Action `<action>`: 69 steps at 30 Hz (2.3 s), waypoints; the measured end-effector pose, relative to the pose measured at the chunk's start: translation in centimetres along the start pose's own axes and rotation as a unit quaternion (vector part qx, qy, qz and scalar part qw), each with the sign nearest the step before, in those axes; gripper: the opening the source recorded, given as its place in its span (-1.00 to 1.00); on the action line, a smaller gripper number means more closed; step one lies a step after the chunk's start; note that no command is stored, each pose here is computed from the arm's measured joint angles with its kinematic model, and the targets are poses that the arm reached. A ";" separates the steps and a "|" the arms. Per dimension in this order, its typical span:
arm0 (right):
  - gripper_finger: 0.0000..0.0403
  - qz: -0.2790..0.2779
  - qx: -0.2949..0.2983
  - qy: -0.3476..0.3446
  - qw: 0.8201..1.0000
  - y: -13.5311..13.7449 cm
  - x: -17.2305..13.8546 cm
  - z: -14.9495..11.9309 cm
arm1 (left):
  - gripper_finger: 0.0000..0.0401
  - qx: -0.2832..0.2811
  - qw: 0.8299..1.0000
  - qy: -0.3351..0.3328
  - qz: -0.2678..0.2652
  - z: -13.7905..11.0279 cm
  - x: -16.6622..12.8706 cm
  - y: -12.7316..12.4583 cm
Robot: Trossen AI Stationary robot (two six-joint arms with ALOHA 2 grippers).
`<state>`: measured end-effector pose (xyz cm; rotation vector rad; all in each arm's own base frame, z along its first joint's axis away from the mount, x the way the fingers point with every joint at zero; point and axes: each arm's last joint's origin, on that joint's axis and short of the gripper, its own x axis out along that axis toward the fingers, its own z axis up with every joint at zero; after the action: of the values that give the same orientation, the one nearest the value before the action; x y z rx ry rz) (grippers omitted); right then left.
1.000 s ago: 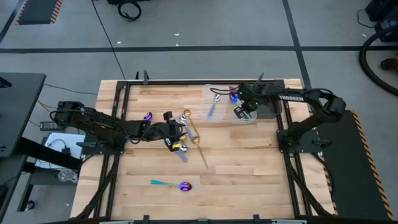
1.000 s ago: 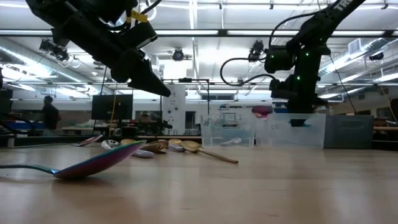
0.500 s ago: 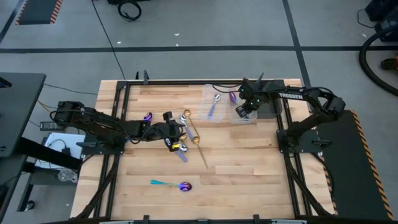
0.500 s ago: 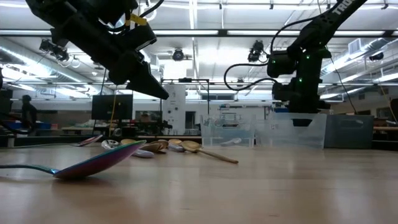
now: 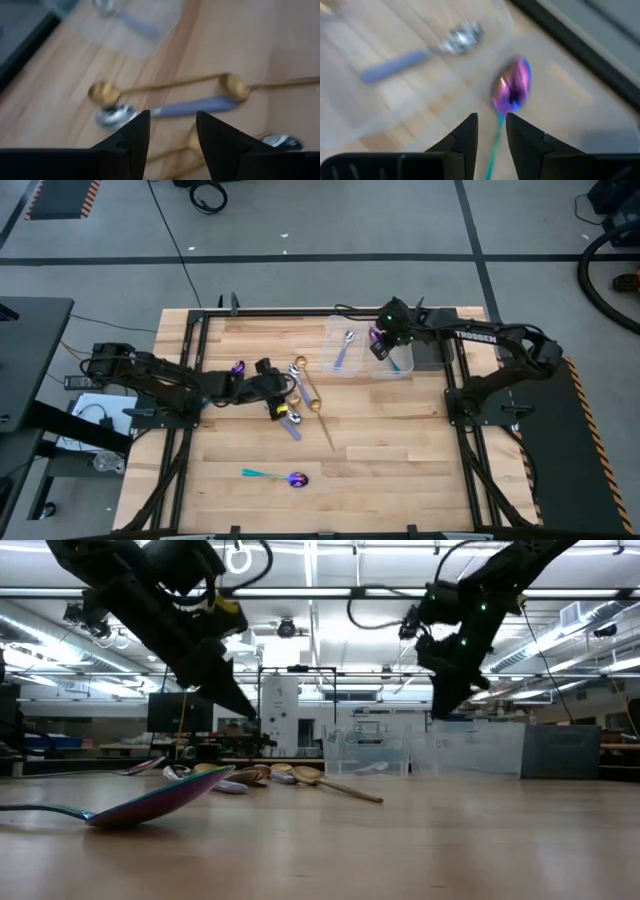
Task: Sort silverware by color (type)
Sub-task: Put the top purple spoon into the right transparent bin
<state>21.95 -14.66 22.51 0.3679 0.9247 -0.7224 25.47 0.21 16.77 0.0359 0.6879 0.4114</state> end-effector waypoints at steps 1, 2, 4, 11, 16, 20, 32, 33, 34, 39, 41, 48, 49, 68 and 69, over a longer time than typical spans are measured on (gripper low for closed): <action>-0.45 0.005 -0.012 -0.018 1.000 0.4 -0.3 0.2 | -0.17 -0.009 1.000 0.007 0.003 -0.1 0.0 0.1; -0.45 0.010 -0.023 -0.032 0.999 0.7 -0.5 0.4 | -0.17 -0.017 1.000 0.014 0.006 -0.2 0.1 0.2; -0.45 0.019 -0.046 -0.057 0.997 1.6 -0.8 0.7 | -0.17 -0.025 0.999 0.029 0.008 -0.3 0.0 0.3; -0.45 0.063 -0.112 -0.144 0.981 4.7 -0.9 0.7 | -0.17 -0.051 0.994 0.094 0.025 -0.4 -0.4 0.5; -0.45 0.093 -0.132 -0.178 0.971 6.6 -0.9 0.0 | -0.17 -0.055 0.986 0.151 0.044 -0.7 -0.9 0.8; -0.44 0.120 -0.147 -0.202 0.961 8.2 -1.1 -0.8 | -0.17 -0.063 0.978 0.185 0.070 -1.3 -1.0 1.5; -0.45 0.181 -0.175 -0.220 0.942 11.6 -1.7 -3.3 | -0.29 -0.109 0.935 0.320 0.111 -3.2 -1.9 5.1; -0.45 0.185 -0.179 -0.220 0.941 11.8 -1.8 -3.4 | -0.29 -0.109 0.932 0.326 0.114 -3.2 -1.9 5.3; -0.45 0.188 -0.182 -0.220 0.940 12.0 -1.9 -3.6 | -0.29 -0.109 0.928 0.336 0.118 -3.4 -2.0 5.4; -0.46 0.209 -0.185 -0.220 0.935 13.1 -2.4 -4.2 | -0.29 -0.104 0.911 0.377 0.133 -4.1 -2.5 6.0; -0.46 0.220 -0.176 -0.223 0.933 13.5 -2.3 -4.5 | -0.29 -0.102 0.908 0.384 0.135 -4.3 -2.6 6.0; -0.46 0.239 -0.189 -0.244 0.921 14.8 -0.4 -6.2 | -0.30 -0.114 0.923 0.347 0.124 -4.2 -3.8 6.2; -0.46 0.238 -0.194 -0.242 0.920 14.9 -0.2 -6.3 | -0.30 -0.116 0.924 0.343 0.124 -4.2 -4.1 6.3; -0.46 0.269 -0.228 -0.241 0.904 16.1 1.9 -6.8 | -0.30 -0.247 0.885 0.375 0.121 -4.9 -4.5 10.9; -0.46 0.274 -0.228 -0.243 0.902 16.1 1.9 -6.7 | -0.30 -0.251 0.883 0.380 0.116 -5.1 -4.4 11.0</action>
<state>30.02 -0.11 16.97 0.0114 0.4491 -0.0506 15.30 8.12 17.38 -0.5696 1.3387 0.8451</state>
